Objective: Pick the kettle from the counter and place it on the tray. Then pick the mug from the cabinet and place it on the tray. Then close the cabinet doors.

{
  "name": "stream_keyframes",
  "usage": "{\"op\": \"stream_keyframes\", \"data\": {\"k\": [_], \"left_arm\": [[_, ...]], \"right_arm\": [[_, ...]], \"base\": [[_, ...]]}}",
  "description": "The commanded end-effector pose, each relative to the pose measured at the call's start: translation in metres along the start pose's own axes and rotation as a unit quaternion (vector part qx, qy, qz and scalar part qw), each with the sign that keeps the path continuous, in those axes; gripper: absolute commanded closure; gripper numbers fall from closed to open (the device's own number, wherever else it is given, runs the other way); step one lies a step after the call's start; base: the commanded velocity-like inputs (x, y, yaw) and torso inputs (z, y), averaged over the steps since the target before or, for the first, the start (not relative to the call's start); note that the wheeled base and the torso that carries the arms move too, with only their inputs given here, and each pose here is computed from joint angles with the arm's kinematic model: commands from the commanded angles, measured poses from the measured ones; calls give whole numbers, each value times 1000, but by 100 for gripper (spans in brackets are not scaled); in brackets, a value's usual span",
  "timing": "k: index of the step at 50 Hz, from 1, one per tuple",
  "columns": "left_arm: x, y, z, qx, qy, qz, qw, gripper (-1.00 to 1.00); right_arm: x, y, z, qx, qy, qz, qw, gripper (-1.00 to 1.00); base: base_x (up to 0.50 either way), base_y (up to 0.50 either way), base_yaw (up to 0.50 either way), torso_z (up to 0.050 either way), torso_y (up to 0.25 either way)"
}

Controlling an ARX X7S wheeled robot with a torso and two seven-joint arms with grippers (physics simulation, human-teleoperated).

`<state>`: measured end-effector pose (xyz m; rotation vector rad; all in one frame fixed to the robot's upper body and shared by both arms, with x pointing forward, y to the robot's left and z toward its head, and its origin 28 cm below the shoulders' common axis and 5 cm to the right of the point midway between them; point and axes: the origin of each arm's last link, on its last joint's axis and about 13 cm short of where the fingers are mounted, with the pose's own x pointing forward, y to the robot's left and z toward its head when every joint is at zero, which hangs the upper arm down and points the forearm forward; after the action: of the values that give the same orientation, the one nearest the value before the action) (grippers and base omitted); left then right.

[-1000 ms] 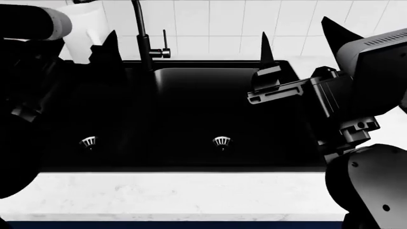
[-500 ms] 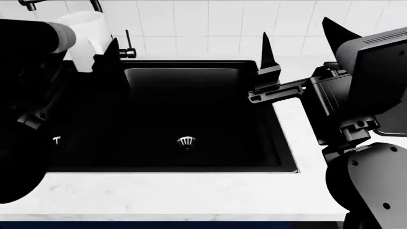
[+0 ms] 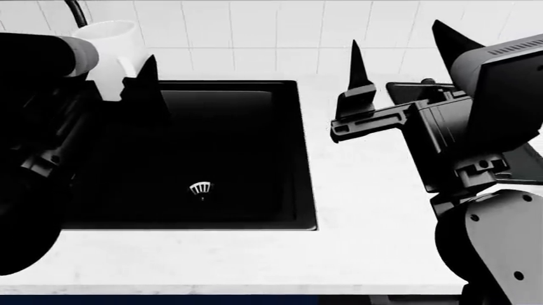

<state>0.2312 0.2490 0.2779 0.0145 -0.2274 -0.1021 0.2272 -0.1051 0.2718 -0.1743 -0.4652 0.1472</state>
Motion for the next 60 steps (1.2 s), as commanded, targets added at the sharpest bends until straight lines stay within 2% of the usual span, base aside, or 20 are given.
{"op": "stream_keyframes", "data": {"k": [1, 60], "left_arm": [[-1, 1, 3, -10, -6, 4, 1000, 100], [-3, 2, -2, -17, 4, -5, 1000, 100]], "right_arm": [[0, 0, 1, 0, -1, -2, 1000, -100], [-3, 1, 6, -2, -5, -6, 1000, -100]], "base": [[0, -395, 0, 0, 10], [0, -473, 0, 0, 0]]}}
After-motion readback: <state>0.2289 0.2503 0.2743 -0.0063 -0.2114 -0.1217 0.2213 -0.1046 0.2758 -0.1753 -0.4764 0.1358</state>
